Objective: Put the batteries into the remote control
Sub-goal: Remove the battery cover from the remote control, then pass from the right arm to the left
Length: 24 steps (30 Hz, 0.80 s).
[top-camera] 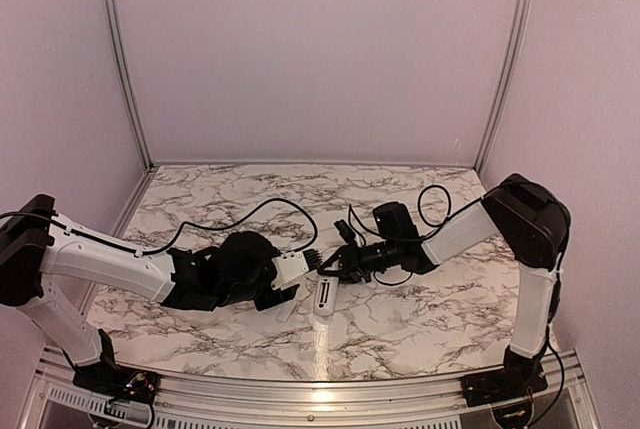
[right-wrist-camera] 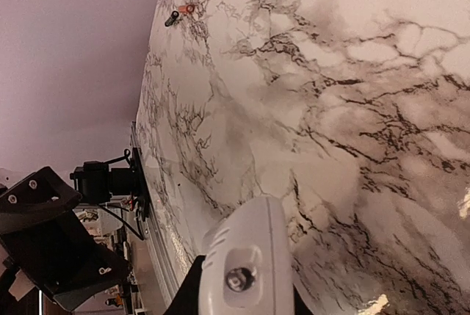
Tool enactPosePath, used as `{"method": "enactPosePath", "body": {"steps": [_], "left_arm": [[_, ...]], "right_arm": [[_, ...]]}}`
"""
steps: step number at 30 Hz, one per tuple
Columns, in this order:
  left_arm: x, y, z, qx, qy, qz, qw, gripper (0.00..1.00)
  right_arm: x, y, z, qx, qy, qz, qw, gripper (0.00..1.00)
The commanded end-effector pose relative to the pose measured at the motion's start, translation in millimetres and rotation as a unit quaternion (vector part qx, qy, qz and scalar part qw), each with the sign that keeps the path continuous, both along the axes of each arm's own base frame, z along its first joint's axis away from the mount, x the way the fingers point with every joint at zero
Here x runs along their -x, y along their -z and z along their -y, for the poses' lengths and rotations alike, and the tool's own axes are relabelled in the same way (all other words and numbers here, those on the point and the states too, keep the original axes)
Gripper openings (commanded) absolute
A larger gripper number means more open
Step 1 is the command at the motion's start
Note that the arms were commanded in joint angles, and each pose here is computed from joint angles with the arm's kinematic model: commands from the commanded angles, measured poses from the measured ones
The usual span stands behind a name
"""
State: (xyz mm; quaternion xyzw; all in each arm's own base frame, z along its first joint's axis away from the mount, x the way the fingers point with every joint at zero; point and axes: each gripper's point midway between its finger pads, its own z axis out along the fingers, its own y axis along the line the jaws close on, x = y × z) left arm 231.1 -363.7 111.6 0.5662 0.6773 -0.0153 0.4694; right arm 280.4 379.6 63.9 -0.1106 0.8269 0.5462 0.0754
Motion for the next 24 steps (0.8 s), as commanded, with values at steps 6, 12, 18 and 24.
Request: {"method": "enactPosePath", "body": {"steps": [6,12,18,24], "left_arm": [[-51.2,-40.6,-36.9,0.142,-0.155,-0.058,0.976,0.68],[-76.4,-51.1,-72.0,0.156,-0.216,-0.138,0.954,0.69],[-98.9,-42.9,-112.1,0.149,-0.269,-0.207,0.929,0.7],[-120.1,-29.2,-173.4,0.09,-0.359,-0.23,0.9,0.69]], "right_arm": [[-28.1,-17.4,11.3,-0.011,0.017,0.063,0.998,0.0],[-27.4,-37.7,18.9,-0.039,0.005,0.1,0.994,0.0],[-19.3,-62.8,23.1,-0.075,-0.011,0.151,0.986,0.0],[-14.8,-70.6,26.0,-0.085,-0.015,0.177,0.98,0.0]]}}
